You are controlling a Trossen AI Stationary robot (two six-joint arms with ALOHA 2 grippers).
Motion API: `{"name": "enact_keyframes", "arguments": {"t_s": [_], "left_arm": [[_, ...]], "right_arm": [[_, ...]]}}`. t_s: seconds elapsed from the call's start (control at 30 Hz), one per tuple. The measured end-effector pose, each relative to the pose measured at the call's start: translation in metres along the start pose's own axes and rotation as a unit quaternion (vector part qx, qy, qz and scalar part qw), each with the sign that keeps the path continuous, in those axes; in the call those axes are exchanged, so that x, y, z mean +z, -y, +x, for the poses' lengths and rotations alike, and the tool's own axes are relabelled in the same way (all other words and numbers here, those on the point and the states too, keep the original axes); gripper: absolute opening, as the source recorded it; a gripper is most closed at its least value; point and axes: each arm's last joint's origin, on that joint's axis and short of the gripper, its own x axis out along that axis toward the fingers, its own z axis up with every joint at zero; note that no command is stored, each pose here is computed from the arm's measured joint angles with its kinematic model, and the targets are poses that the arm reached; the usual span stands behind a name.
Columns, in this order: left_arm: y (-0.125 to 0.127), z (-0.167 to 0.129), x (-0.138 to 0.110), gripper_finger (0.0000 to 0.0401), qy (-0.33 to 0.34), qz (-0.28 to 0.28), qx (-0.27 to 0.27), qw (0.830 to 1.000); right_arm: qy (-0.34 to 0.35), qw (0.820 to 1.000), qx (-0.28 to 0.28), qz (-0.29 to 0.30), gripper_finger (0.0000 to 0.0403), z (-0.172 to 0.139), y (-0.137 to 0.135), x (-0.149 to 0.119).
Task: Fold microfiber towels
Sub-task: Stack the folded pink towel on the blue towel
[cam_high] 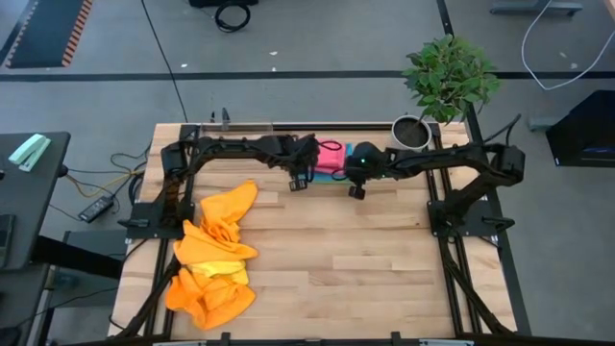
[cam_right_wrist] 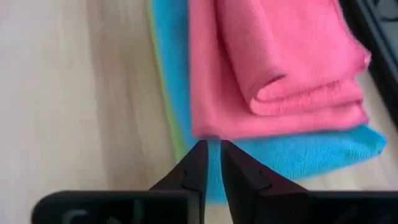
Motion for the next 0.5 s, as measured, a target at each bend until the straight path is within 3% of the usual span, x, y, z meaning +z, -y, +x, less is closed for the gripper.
{"name": "enact_keyframes", "arguments": {"t_s": [0.2, 0.33, 0.4, 0.5], "left_arm": [[0.008, -0.002, 0.001, 0.0106, 0.006, -0.006, -0.050, 0.999], [0.015, -0.010, 0.003, 0.0152, 0.012, 0.000, -0.057, 0.998], [0.011, -0.024, 0.006, 0.0171, 0.033, -0.015, -0.055, 0.998], [-0.005, -0.045, 0.008, 0.0188, 0.073, -0.060, -0.058, 0.994]], "right_arm": [[-0.011, 0.997, 0.035, 0.065, 0.0102, -0.017, 0.008, 0.009], [0.039, 0.984, 0.091, 0.147, 0.0132, -0.027, 0.023, 0.022], [0.058, 0.976, 0.096, 0.188, 0.0118, -0.024, 0.031, 0.024], [0.063, 0.970, 0.087, 0.216, 0.0049, -0.009, 0.039, 0.022]]}}
